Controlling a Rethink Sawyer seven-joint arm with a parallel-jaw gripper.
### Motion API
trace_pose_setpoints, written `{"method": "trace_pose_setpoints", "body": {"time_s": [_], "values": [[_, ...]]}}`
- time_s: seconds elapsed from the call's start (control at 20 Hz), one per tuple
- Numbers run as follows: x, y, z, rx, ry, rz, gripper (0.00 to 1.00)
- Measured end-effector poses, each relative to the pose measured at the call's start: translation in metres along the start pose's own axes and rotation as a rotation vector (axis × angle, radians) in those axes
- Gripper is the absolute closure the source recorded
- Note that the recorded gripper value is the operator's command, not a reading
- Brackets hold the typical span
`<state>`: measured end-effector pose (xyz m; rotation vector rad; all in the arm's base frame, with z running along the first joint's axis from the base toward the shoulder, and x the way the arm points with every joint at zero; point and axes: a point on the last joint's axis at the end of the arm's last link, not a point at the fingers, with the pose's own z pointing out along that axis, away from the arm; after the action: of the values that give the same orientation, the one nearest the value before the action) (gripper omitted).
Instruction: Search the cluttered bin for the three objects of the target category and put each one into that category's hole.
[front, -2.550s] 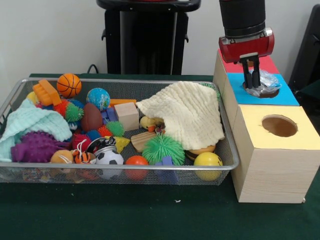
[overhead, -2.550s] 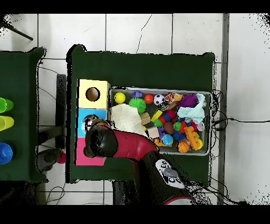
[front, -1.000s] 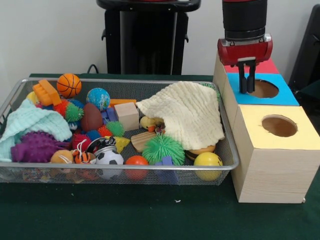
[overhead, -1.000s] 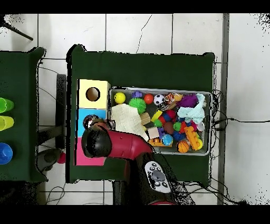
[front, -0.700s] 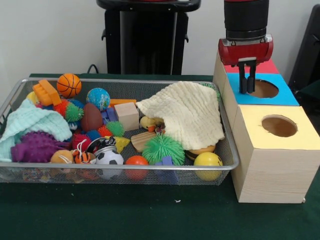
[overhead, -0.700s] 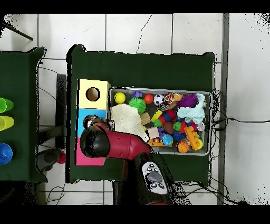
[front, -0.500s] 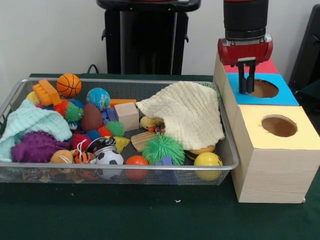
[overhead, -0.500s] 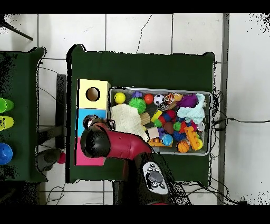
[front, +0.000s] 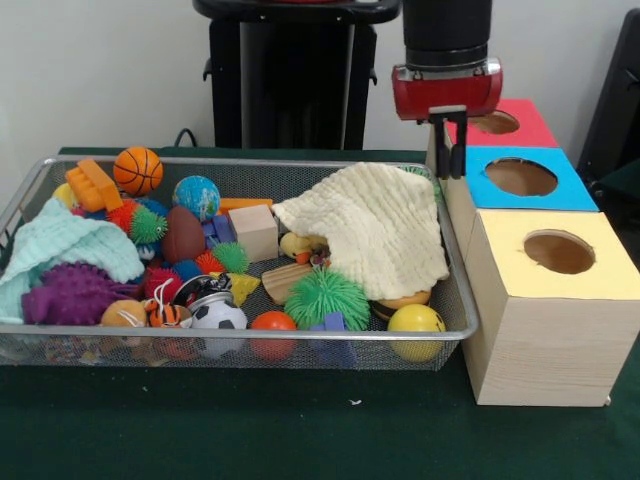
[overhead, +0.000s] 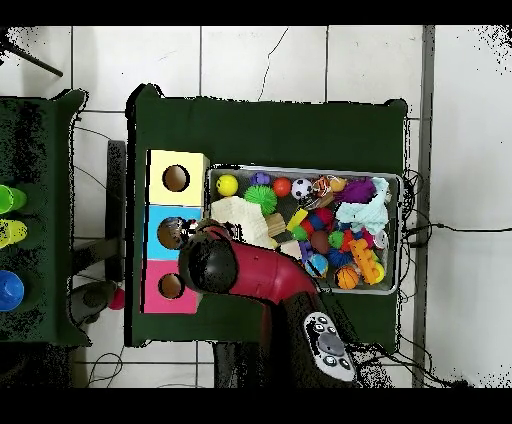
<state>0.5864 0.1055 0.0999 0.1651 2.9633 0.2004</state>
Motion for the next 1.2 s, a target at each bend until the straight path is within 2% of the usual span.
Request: {"method": "trace_pose_setpoints", "body": {"time_s": [0.15,0.2,0.5,0.7,0.75,1.2], "values": [[-0.006,-0.024,-0.01,0.0,0.017,0.023,1.0],[-0.01,-0.039,-0.014,-0.001,0.02,0.034,1.0],[-0.021,-0.095,-0.022,0.006,0.003,0.059,1.0],[-0.027,-0.135,-0.019,0.034,-0.017,0.045,1.0],[-0.029,-0.153,-0.015,0.05,-0.023,0.031,1.0],[-0.038,-0.203,0.001,0.095,-0.046,-0.021,1.0]]}}
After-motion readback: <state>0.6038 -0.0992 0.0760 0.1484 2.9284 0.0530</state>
